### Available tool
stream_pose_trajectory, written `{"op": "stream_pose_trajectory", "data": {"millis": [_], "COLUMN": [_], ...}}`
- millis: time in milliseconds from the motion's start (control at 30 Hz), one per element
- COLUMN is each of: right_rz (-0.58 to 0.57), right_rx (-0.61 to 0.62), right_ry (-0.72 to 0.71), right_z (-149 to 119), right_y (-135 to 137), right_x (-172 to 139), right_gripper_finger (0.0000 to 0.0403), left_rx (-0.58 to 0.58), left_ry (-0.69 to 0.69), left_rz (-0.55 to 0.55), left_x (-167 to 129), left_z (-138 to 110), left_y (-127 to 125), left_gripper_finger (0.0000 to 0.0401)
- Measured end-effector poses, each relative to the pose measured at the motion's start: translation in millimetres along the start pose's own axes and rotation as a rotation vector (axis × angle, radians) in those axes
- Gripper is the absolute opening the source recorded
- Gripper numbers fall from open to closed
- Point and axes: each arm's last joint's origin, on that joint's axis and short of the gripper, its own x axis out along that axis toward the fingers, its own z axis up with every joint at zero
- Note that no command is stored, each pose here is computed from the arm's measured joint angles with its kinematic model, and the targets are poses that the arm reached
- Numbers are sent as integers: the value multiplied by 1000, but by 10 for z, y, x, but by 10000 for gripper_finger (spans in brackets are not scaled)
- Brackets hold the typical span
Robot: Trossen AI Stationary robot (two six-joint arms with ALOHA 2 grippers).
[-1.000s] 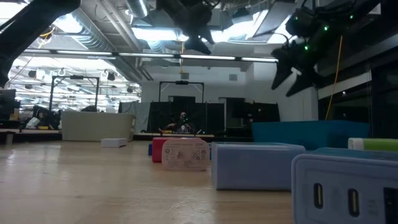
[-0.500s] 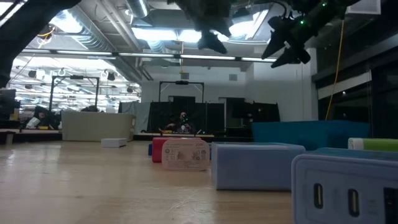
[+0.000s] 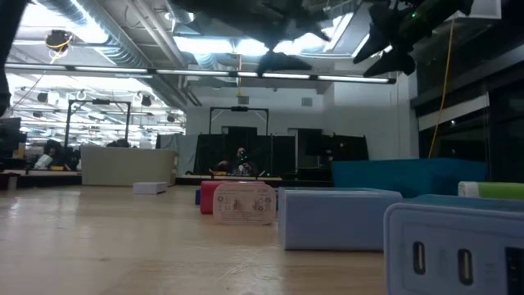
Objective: Pick & Place Office items
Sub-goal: Put the red charger adapter into the blue bin
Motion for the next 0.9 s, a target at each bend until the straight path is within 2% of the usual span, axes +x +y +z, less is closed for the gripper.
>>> {"op": "stream_pose_trajectory", "data": {"millis": [100, 167, 233, 400, 500, 667, 833, 900], "right_rz": [6, 21, 41, 115, 153, 164, 155, 161], "right_rx": [11, 30, 61, 165, 179, 209, 226, 226], "right_ry": [-23, -35, -40, -31, 3, 57, 37, 34], "right_z": [3, 5, 5, -7, -53, -157, -185, -195], "right_y": [12, 22, 33, 88, 164, 327, 456, 501], "right_x": [-74, -115, -142, -195, -227, -290, -314, -320], "right_gripper_finger": [277, 277, 277, 277, 277, 277, 277, 277], "left_rx": [44, 83, 129, 300, 381, 515, 548, 601], "left_ry": [103, 183, 245, 438, 465, 534, 610, 637], "left_rz": [121, 148, 122, -28, -85, -76, -64, -85], "left_x": [-198, -298, -375, -446, -482, -552, -597, -635], "left_z": [-419, -634, -771, -1168, -1264, -1410, -1497, -1552], "left_y": [-29, -68, -149, -348, -452, -500, -491, -525], "left_gripper_finger": [293, 287, 282, 283, 285, 286, 286, 286]}}
